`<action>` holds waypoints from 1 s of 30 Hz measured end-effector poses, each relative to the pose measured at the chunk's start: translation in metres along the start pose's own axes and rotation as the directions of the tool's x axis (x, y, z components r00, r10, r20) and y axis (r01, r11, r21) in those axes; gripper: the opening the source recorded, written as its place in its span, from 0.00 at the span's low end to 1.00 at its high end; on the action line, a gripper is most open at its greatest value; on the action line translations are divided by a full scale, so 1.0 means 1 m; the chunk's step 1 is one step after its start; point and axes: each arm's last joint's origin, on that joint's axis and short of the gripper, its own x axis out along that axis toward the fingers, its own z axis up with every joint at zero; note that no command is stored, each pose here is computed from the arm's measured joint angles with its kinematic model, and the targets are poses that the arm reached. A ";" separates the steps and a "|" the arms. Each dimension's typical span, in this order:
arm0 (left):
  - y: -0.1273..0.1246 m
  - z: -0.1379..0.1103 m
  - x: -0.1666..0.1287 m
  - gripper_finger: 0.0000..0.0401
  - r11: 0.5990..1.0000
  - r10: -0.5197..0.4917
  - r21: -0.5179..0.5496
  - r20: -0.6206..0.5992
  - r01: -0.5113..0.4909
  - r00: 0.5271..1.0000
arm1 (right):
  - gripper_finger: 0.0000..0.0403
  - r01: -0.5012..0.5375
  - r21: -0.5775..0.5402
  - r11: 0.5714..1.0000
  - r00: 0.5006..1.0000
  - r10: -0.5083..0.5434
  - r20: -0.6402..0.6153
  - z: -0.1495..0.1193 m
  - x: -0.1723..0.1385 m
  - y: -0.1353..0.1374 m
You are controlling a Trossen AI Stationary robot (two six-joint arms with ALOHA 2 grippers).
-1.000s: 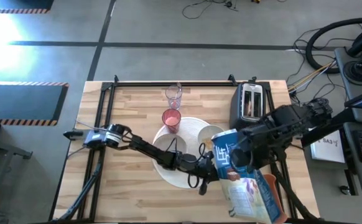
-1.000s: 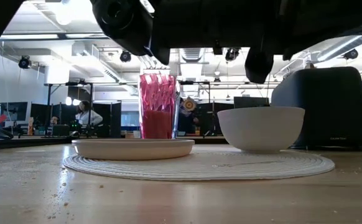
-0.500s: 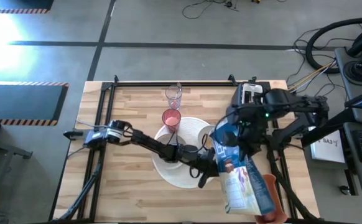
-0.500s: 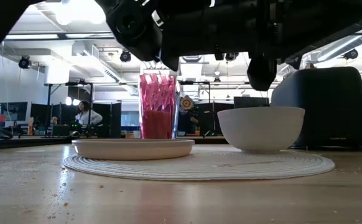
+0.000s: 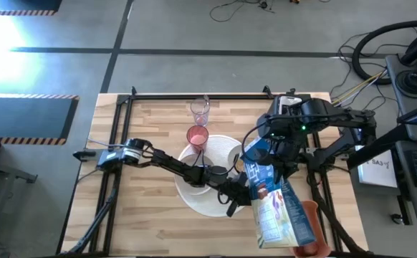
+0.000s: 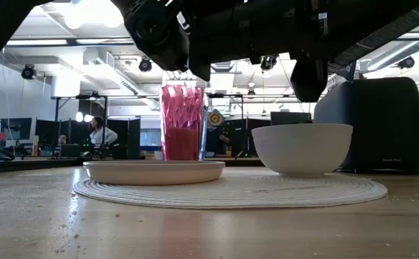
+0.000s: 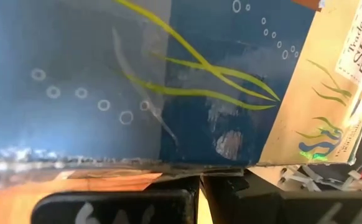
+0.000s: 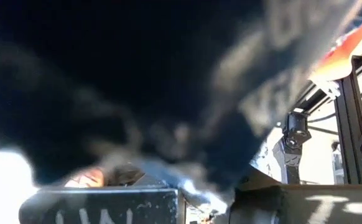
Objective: Arrange a breakfast setting
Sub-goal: Pour the cereal from the cereal box into the white bowl
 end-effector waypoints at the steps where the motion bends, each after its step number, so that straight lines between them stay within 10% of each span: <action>1: 0.000 0.000 0.000 0.00 1.000 -0.008 -0.008 -0.001 0.008 1.000 | 0.04 0.001 -0.004 1.000 1.000 -0.001 0.000 0.000 0.000 0.000; 30: -0.007 0.005 -0.001 0.00 0.980 -0.172 -0.108 -0.009 0.170 0.985 | 0.04 0.009 0.134 0.991 0.998 -0.001 -0.059 0.024 0.003 0.017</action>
